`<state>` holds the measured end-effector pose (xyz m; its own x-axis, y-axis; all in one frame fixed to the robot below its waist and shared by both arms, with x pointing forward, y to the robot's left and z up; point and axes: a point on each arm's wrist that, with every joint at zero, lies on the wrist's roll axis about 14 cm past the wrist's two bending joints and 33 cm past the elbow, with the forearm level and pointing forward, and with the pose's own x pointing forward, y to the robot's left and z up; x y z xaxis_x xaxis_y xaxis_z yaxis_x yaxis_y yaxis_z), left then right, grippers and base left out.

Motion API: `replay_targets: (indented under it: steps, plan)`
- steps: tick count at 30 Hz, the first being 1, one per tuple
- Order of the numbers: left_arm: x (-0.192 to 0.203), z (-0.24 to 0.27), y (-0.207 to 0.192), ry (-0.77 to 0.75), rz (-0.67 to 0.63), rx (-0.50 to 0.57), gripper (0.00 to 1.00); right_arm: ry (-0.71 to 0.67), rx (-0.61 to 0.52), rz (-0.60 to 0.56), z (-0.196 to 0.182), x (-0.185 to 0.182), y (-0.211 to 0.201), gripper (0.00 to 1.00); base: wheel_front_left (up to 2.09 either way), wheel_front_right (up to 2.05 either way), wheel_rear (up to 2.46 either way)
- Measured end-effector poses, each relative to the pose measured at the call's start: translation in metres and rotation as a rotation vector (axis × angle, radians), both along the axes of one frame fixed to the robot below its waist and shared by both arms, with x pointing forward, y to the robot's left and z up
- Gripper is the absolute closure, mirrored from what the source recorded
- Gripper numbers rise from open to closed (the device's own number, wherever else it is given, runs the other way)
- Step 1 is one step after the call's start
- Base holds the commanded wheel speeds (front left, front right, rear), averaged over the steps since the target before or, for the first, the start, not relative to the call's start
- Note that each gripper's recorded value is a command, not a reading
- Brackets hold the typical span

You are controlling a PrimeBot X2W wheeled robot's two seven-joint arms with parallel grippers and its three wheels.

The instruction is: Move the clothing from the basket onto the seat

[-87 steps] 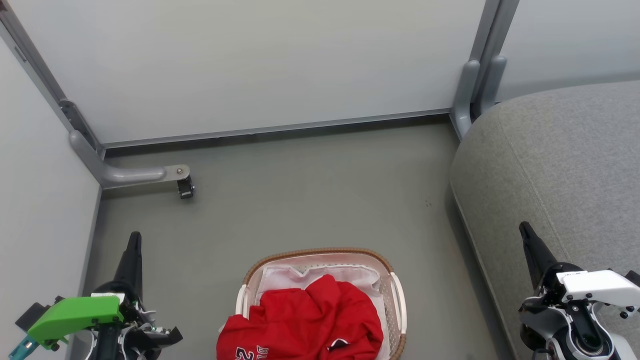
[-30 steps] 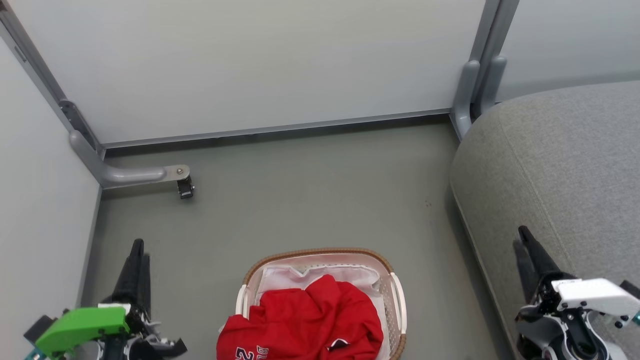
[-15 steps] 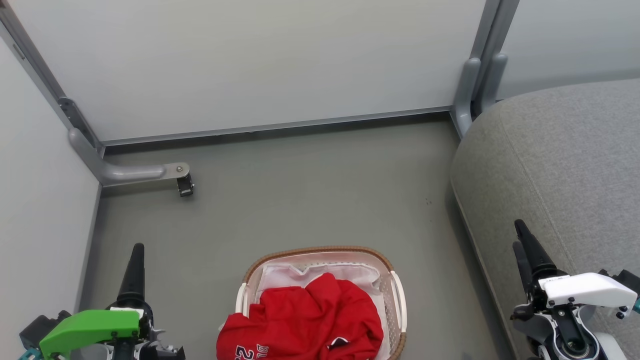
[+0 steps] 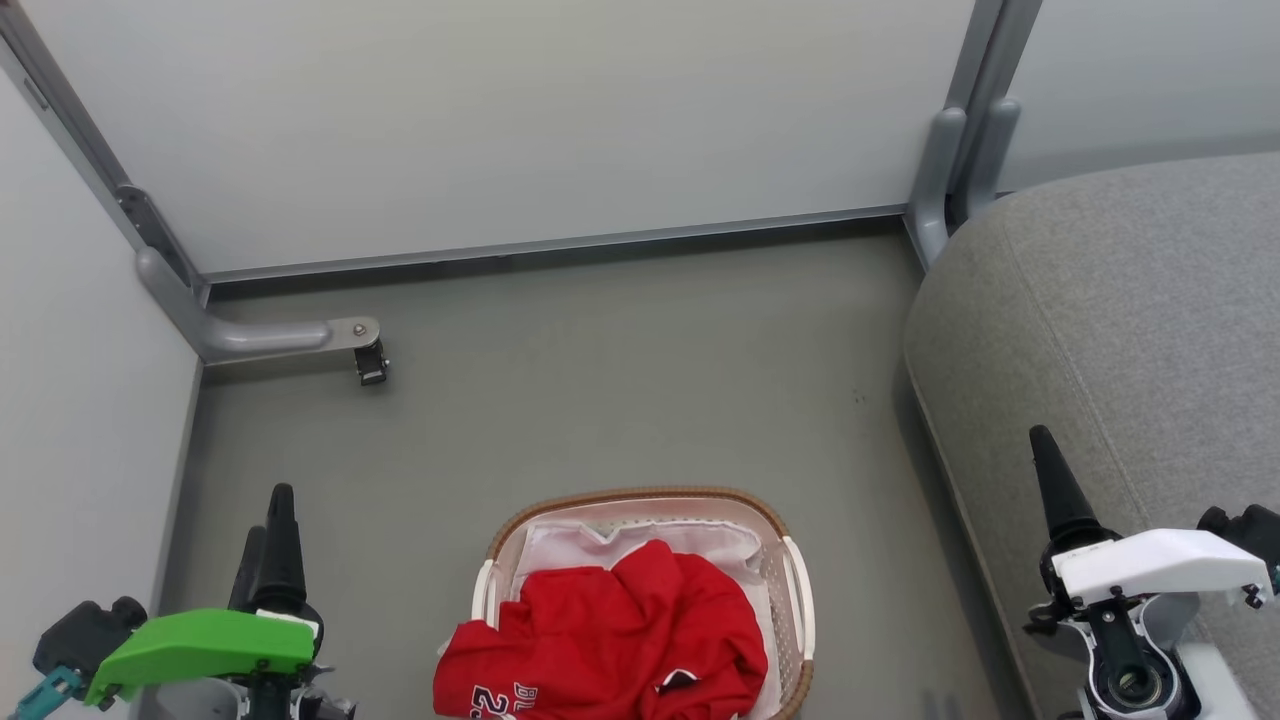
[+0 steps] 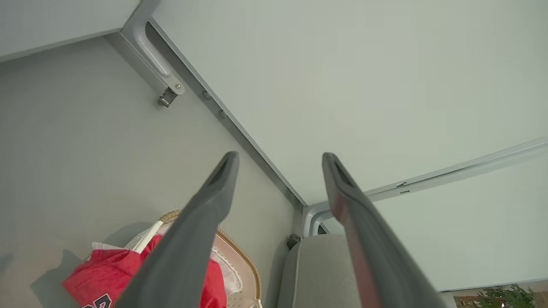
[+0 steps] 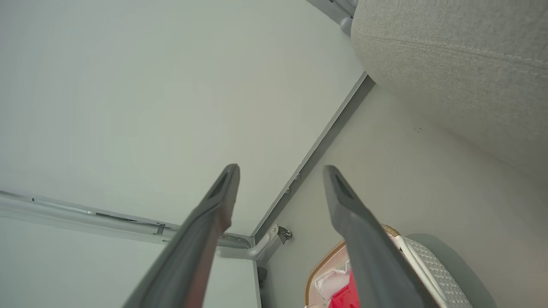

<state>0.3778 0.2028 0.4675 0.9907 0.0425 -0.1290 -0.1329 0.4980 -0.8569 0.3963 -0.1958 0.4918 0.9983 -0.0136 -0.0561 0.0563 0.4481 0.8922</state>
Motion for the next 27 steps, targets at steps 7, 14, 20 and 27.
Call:
replay_targets:
  steps: [7, 14, 20, 27]
  plan:
    - [0.001, -0.001, -0.001, 0.003, -0.020, 0.129, 0.00, -0.019, -0.134, 0.029, 0.006, 0.006, 0.007, 0.00, 0.00, 0.00, 0.00]
    - [0.002, -0.002, -0.002, 0.007, -0.041, 0.252, 0.00, -0.027, -0.263, 0.061, 0.006, 0.009, 0.015, 0.00, 0.00, 0.00, 0.00]
    - [0.002, -0.008, -0.002, 0.025, -0.056, 0.342, 0.00, -0.036, -0.361, 0.086, 0.006, 0.012, 0.020, 0.00, 0.00, 0.00, 0.00]
    - [0.005, -0.007, -0.006, 0.021, -0.078, 0.444, 0.00, -0.052, -0.471, 0.108, 0.007, 0.016, 0.025, 0.00, 0.00, 0.00, 0.00]
